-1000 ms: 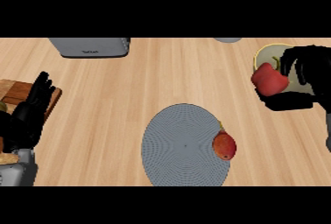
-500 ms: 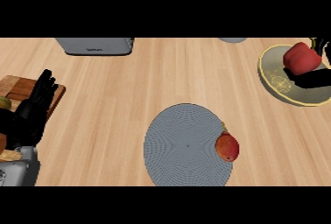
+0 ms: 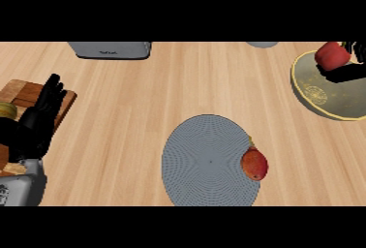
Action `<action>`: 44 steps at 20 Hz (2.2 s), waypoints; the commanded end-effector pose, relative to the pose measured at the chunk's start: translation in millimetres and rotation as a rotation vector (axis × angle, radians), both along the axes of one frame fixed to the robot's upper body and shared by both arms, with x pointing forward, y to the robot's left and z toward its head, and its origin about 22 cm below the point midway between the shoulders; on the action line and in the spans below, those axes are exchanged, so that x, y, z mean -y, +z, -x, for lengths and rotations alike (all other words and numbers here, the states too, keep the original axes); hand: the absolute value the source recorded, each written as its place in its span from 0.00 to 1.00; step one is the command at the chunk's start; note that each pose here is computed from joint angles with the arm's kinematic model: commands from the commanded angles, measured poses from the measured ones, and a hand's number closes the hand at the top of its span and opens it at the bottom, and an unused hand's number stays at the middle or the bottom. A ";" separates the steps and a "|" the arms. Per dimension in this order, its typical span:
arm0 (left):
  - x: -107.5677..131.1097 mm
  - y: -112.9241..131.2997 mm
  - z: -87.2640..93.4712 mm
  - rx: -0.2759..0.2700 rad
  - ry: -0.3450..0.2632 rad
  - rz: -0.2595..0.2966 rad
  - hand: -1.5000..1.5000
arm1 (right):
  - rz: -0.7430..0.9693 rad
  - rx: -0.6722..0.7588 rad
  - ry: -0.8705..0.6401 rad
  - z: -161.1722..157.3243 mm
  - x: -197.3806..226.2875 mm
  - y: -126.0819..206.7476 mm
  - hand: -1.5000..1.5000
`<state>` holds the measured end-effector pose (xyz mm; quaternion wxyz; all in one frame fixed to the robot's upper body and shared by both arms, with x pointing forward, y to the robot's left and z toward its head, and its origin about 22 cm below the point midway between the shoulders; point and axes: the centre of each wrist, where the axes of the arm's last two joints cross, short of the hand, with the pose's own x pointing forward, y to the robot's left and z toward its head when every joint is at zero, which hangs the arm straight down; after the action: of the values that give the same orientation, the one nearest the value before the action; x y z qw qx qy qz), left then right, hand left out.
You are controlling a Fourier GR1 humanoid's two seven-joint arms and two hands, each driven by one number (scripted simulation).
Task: Pick the bell pepper from the placemat and place it in the bowl
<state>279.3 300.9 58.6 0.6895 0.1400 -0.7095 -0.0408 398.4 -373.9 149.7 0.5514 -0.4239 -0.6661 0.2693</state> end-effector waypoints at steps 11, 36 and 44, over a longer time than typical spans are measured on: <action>7.4 -0.9 -3.1 0.022 -0.026 0.001 0.50 | 0.002 -0.333 -0.090 12.4 66.5 -56.6 0.00; -0.8 -4.2 -7.3 0.016 -0.001 0.007 0.50 | -0.853 0.012 0.050 138.9 211.1 -25.8 0.00; 6.7 -5.1 -2.2 0.018 -0.009 0.017 0.50 | -0.933 0.029 0.135 162.1 223.1 -33.3 0.00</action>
<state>283.3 295.7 56.4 0.6866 0.1308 -0.7142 -0.0381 249.3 -592.7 128.0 0.6755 -0.1376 -0.7234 -0.0374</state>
